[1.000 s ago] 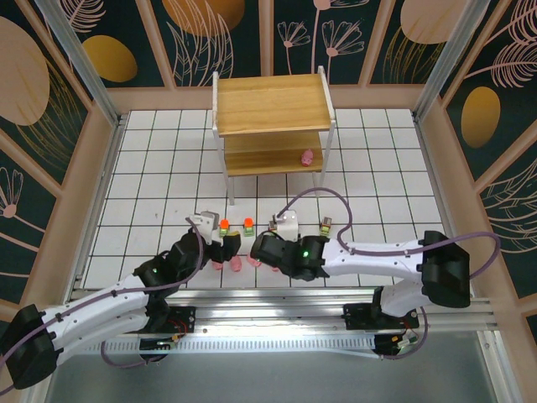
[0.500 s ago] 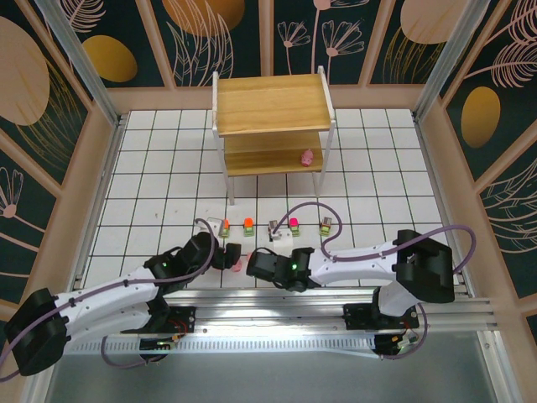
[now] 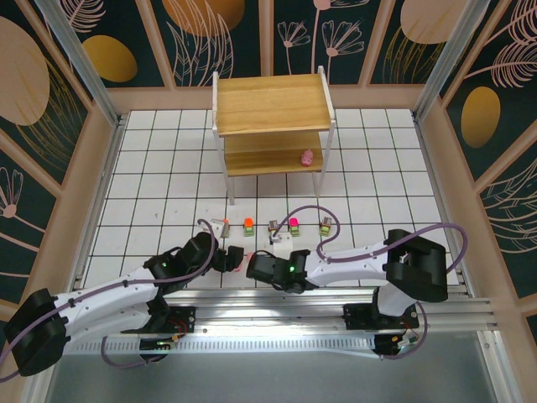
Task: Place and organize the plastic toys onto the shelf
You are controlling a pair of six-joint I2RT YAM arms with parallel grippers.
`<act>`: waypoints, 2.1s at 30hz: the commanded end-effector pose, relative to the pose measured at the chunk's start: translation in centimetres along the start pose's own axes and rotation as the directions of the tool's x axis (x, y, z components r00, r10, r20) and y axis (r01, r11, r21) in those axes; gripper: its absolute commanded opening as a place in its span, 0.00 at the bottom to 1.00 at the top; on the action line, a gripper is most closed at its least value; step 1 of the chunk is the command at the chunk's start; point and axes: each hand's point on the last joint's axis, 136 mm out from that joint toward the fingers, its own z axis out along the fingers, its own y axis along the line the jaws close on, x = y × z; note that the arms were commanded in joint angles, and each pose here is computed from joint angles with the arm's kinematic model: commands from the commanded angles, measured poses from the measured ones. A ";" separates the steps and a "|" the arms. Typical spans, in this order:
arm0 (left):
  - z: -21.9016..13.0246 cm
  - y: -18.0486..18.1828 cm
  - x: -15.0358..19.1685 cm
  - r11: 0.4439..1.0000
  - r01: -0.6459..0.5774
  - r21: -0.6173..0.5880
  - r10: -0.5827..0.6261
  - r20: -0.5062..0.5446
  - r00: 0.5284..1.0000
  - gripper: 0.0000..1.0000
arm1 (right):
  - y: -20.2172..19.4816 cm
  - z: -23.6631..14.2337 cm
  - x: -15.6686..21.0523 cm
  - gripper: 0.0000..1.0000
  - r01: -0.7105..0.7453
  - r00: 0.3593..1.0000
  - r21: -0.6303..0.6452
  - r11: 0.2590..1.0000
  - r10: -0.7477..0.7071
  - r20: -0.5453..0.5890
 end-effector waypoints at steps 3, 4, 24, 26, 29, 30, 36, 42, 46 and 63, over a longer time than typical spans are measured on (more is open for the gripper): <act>-0.1 -0.8 -0.1 0.999 -0.013 0.045 0.012 0.007 1.000 0.81 | -0.1 0.9 0.5 0.50 0.001 1.000 0.014 1.000 -0.001 -0.016; -0.1 -0.9 -0.1 0.999 -0.014 0.049 0.013 0.009 1.000 0.81 | 0.0 1.0 0.5 0.50 0.003 1.000 0.014 1.000 -0.003 -0.017; -0.5 -1.0 -0.3 0.998 -0.009 0.069 0.007 0.029 1.000 0.80 | 0.2 -1.4 -1.7 0.46 -0.037 0.997 -0.047 0.998 0.040 0.064; -0.5 -1.1 -0.3 0.998 -0.010 0.070 0.008 0.029 1.000 0.80 | 0.1 -1.4 -1.9 0.42 -0.046 0.997 -0.057 0.997 0.050 0.064; -0.5 -1.0 -0.3 0.998 -0.007 0.067 0.005 0.031 1.000 0.80 | -0.2 -1.1 -1.9 0.37 -0.047 0.997 -0.051 0.998 0.050 0.056; -0.5 -1.0 -0.3 0.998 -0.008 0.067 0.005 0.032 0.999 0.79 | -0.4 -1.0 -1.9 0.35 -0.047 0.997 -0.046 0.998 0.049 0.052; -0.5 -1.0 -0.4 0.998 -0.006 0.067 0.004 0.035 0.999 0.80 | 0.7 -1.8 -1.6 0.39 -0.020 0.999 -0.116 0.993 0.025 0.043; -0.5 -0.9 -0.4 0.998 -0.006 0.064 0.004 0.036 0.999 0.79 | 1.0 -1.6 -0.7 0.41 0.026 1.000 -0.108 0.994 -0.024 0.019; -0.5 -0.9 -0.4 0.998 -0.004 0.062 0.002 0.035 0.999 0.79 | 1.1 -1.5 -0.2 0.41 0.044 0.999 -0.109 0.993 -0.044 0.007; -0.5 -0.8 -0.3 0.998 -0.003 0.059 0.001 0.034 0.999 0.79 | -0.3 0.4 0.2 0.39 0.102 0.994 0.000 0.995 -0.102 -0.026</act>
